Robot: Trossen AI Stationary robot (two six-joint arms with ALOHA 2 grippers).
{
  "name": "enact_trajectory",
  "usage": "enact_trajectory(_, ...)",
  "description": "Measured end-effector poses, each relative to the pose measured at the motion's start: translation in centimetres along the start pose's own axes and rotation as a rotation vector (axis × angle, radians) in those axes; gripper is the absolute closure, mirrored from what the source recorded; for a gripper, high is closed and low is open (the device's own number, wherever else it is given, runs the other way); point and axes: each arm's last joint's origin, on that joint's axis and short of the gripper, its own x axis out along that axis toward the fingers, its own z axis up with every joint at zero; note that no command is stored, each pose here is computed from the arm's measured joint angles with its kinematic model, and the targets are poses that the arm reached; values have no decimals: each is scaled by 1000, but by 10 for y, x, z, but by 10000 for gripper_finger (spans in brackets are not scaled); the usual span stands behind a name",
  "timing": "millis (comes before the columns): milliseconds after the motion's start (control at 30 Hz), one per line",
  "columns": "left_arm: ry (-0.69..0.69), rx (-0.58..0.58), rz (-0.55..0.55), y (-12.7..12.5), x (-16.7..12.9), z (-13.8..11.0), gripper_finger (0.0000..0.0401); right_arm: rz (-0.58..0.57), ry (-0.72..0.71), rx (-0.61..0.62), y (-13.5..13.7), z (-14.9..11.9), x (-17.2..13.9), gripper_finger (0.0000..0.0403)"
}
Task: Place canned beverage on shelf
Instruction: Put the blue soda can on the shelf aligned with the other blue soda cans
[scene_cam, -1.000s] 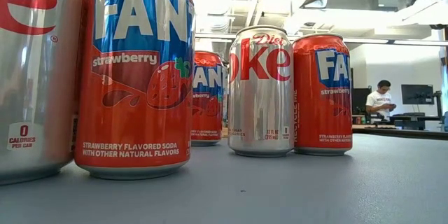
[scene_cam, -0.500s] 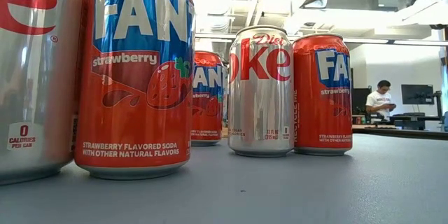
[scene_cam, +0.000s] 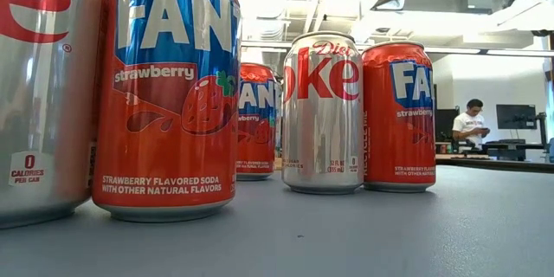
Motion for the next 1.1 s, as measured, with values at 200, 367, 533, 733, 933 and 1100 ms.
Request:
enact_trajectory(200, 28, 5, -19, 2, 8, -4, 175, 0, 0, 6, 0, 0, 0, 117)
enact_trajectory(367, 27, 27, -13, 4, 7, -4, 175, 0, 0, 7, 0, 0, 0, 117)
enact_trajectory(533, 38, 20, -7, 7, 8, -6, 175, 0, -1, 15, 0, 0, 0, 117)
enact_trajectory(733, 46, 26, -3, 9, 11, -8, 175, 0, -7, 28, 0, 1, 0, 117)
enact_trajectory(933, 51, 25, -6, 9, 11, -8, 175, 0, -7, 34, 0, 1, 0, 117)
enact_trajectory(1100, 52, 20, -6, 9, 11, -8, 175, 0, -7, 34, 0, 1, 0, 117)
